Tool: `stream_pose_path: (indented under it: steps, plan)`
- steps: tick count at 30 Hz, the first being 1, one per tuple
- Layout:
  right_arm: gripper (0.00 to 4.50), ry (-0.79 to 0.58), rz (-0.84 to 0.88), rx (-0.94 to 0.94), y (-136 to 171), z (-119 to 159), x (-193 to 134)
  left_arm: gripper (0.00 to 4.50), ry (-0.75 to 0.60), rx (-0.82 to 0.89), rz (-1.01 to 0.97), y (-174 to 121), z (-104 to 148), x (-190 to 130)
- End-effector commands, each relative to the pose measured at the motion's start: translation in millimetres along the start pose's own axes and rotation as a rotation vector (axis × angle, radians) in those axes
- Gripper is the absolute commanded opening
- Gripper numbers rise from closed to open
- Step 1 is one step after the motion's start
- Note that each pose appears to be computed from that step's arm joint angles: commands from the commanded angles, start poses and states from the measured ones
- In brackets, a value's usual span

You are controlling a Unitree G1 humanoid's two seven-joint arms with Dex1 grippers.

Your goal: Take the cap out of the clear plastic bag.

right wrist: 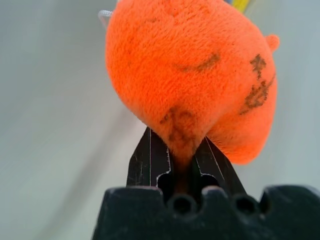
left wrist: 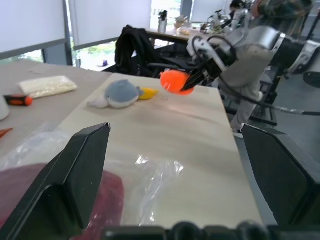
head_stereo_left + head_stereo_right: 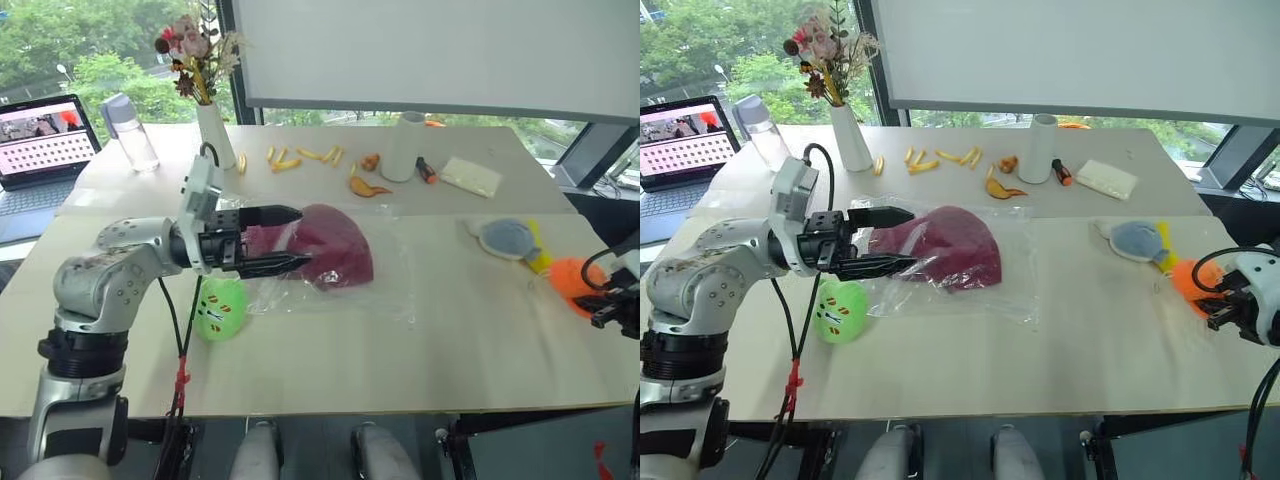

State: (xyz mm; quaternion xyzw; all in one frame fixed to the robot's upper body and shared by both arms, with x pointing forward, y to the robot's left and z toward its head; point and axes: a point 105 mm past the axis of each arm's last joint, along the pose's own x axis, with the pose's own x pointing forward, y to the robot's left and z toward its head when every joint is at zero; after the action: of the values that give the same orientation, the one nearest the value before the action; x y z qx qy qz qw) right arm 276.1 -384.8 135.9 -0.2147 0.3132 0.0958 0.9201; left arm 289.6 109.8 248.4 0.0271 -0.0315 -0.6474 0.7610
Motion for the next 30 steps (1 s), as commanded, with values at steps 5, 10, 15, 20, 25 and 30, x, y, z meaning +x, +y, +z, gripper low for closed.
stream_pose_path:
  steps: [5,10,15,20,25,30]
  plan:
    - [3.10,-0.021,-0.027,-0.017,-3.8,14.1,-11.7,4.50,0.012,0.025,0.034,5.8,0.6,-3.8]
    - [4.48,-0.076,0.073,-0.091,7.9,42.2,-31.2,4.50,0.120,0.032,0.040,5.2,-21.7,-6.2]
    - [4.48,-0.159,0.144,-0.152,15.2,78.9,-55.8,4.50,0.081,0.031,0.053,7.6,-14.8,-9.9]
    - [4.48,-0.335,0.348,-0.187,59.0,120.6,-59.0,4.50,0.093,0.043,0.156,18.3,-13.3,-31.7]
    - [4.48,-0.507,0.683,-0.204,132.2,153.9,-52.2,4.50,0.102,0.047,0.270,26.3,-11.4,-50.6]
    - [4.48,-0.537,0.834,-0.340,183.7,164.3,-30.2,4.50,0.153,0.039,0.312,13.3,-13.4,-69.5]
